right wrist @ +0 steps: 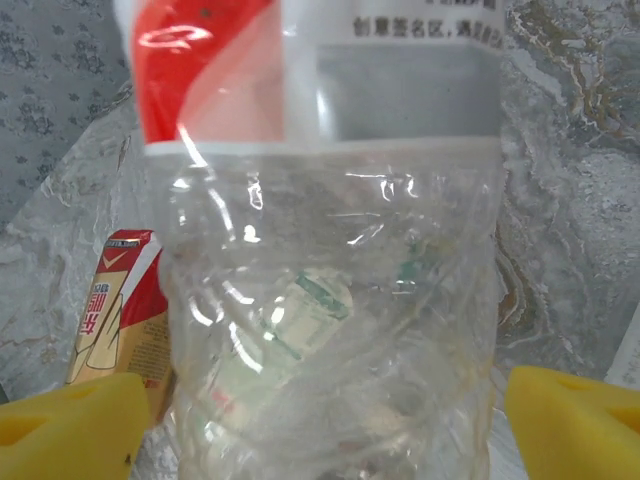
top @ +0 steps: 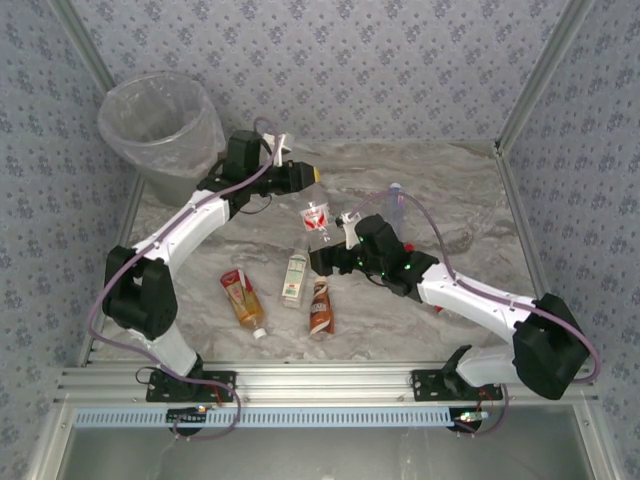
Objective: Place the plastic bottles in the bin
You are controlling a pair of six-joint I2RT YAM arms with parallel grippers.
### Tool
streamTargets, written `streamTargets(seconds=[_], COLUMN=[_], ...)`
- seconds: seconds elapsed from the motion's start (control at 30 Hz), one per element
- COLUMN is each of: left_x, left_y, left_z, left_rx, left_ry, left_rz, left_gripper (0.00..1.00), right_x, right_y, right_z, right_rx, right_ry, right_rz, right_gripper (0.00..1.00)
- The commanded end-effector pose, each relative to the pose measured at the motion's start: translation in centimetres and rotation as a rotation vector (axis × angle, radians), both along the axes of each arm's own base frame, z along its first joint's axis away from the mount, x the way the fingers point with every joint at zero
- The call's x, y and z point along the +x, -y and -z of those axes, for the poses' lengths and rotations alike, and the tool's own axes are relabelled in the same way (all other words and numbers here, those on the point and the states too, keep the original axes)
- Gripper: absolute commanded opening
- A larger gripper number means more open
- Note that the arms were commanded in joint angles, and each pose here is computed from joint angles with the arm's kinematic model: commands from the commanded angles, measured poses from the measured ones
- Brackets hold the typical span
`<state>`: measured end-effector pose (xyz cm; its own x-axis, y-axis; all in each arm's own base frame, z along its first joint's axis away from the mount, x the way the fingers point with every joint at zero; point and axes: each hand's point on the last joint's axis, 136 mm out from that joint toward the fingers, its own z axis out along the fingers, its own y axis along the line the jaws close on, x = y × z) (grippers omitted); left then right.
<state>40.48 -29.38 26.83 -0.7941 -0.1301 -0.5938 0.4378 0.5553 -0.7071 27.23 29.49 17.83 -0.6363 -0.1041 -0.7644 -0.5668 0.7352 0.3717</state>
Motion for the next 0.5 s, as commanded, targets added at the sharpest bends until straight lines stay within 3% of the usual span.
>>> streamTargets(seconds=[0.0,0.2,0.47], left_x=[0.9,2.2,3.4], left_y=[-1.2,-3.7,-6.9], left_z=[-1.5,-2.0,-4.3], left_rx=[0.018,0.051,0.031], left_ry=[0.05,0.072,0.094], left_rz=[-0.054,-0.159,-0.266], left_gripper=[0.0,0.0,0.0], right_x=[0.2,0.6,3.3], right_y=[0.4,1.5,5.2], right_z=[-2.2,-2.9,-2.5], right_rx=[-0.019,-0.039,-0.022], right_ry=[0.057,0.089,0.117], right_rz=[-0.013,0.045,0.349], right_gripper=[0.99,0.99,0.99])
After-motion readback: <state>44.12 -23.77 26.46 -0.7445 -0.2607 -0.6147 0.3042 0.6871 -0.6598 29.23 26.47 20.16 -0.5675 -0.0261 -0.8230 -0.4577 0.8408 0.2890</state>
